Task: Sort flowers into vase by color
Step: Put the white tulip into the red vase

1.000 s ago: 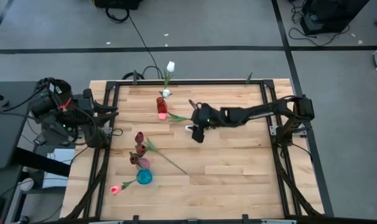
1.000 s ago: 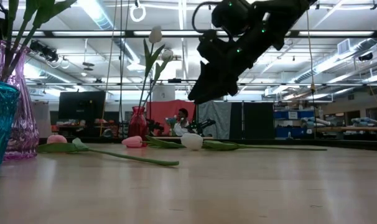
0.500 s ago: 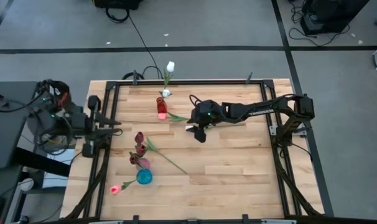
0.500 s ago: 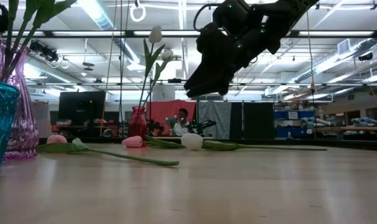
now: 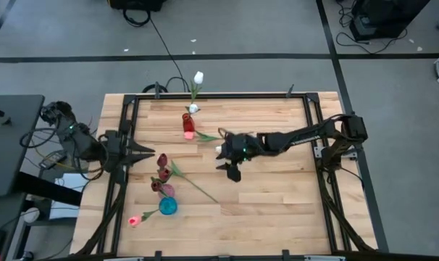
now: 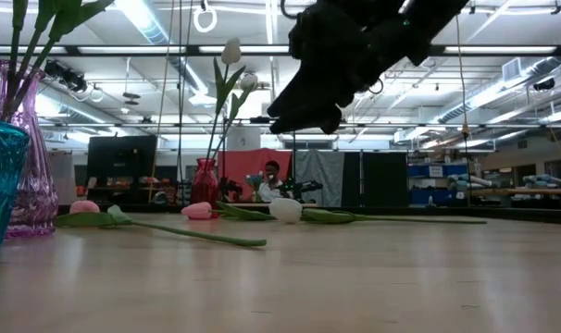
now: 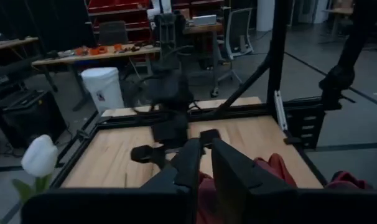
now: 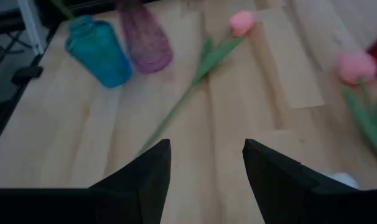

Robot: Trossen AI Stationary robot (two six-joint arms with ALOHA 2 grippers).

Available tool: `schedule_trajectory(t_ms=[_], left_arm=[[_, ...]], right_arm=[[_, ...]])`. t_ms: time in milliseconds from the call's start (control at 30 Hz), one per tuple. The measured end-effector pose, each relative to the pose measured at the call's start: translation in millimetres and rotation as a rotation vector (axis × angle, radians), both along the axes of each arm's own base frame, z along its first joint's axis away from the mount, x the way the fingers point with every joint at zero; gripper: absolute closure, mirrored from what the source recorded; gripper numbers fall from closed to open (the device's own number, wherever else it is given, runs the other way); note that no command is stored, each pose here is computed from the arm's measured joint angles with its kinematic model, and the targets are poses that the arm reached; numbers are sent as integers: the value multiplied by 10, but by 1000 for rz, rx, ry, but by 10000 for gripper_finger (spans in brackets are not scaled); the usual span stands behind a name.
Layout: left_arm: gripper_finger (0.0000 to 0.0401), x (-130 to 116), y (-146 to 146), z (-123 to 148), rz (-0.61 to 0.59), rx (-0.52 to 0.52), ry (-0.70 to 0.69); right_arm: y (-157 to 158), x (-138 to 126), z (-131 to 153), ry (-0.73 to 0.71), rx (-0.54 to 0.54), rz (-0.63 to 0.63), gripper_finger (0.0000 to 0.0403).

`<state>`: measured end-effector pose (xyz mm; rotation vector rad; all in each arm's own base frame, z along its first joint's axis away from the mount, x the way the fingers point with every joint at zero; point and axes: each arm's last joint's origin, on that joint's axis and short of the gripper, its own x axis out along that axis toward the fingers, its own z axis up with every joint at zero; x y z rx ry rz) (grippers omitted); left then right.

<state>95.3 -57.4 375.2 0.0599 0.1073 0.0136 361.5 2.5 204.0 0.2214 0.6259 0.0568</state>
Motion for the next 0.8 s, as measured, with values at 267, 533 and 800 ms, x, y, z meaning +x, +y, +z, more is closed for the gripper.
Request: schedule_trajectory(t_ms=[267,533,800], left_arm=[[366,-219,238,-1,42,-76,-88],[366,-96,210,-376,115,-38,-48],[367,3,262,-756,223,-109,31]], right_arm=[[395,24,71,-92,-61,11,191],[494,59,52,-129,-63,25,191],[534,165,-146,-137,-25,84,190]])
